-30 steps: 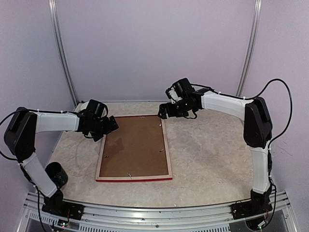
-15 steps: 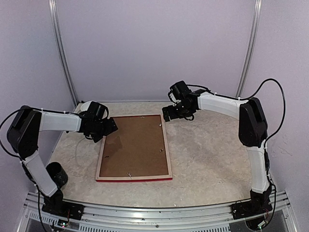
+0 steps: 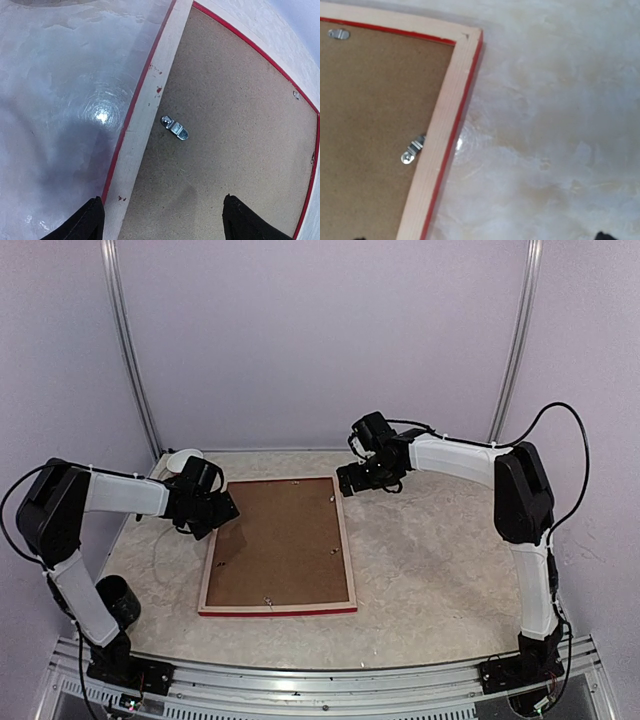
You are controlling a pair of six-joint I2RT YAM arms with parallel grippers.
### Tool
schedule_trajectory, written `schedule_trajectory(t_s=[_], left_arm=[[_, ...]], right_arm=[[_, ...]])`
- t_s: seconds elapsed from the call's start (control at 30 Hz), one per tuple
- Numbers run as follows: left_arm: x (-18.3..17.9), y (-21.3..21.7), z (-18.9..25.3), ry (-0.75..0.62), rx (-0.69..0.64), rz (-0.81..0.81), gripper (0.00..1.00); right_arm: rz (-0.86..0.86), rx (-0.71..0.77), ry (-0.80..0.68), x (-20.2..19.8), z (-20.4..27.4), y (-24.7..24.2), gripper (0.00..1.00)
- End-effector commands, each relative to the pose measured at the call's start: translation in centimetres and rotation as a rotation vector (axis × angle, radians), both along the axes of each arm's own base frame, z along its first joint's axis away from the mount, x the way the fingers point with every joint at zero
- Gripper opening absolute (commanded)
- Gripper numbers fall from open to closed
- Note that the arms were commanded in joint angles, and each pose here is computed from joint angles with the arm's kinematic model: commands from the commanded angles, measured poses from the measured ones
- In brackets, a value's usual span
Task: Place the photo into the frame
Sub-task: Place the backboard on the frame body.
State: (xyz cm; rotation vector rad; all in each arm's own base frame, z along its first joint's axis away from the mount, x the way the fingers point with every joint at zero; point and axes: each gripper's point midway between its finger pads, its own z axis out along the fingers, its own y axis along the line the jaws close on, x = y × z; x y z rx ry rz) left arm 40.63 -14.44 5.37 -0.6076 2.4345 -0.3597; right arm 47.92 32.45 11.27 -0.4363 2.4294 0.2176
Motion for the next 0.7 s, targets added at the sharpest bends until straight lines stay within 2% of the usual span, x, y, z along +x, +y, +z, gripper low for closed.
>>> schedule_trajectory(t_s=[0.0,0.3,0.4,0.67], left_arm=[[-0.2,1.2,-1.0,0.016,0.038,0.037,0.79],[-0.5,1.4,-1.9,0.041,0.050,0.038,0.69],[-0.7,1.4,-2.1,0.047,0.051,0.040,0.59],[-1.0,1.8,-2.5,0.060,0.065,0.046,0.56]], right_arm=[[0.014,0.022,-0.018,-0.4,1.3,0.3,0.99],[0.020,0.029,-0.008,-0.6,1.0,0.4,0.99],[0.022,0.030,-0.007,-0.7,1.0,0.5,0.99],[0.030,0.033,-0.004,-0.7,0.9,0.6,0.99]])
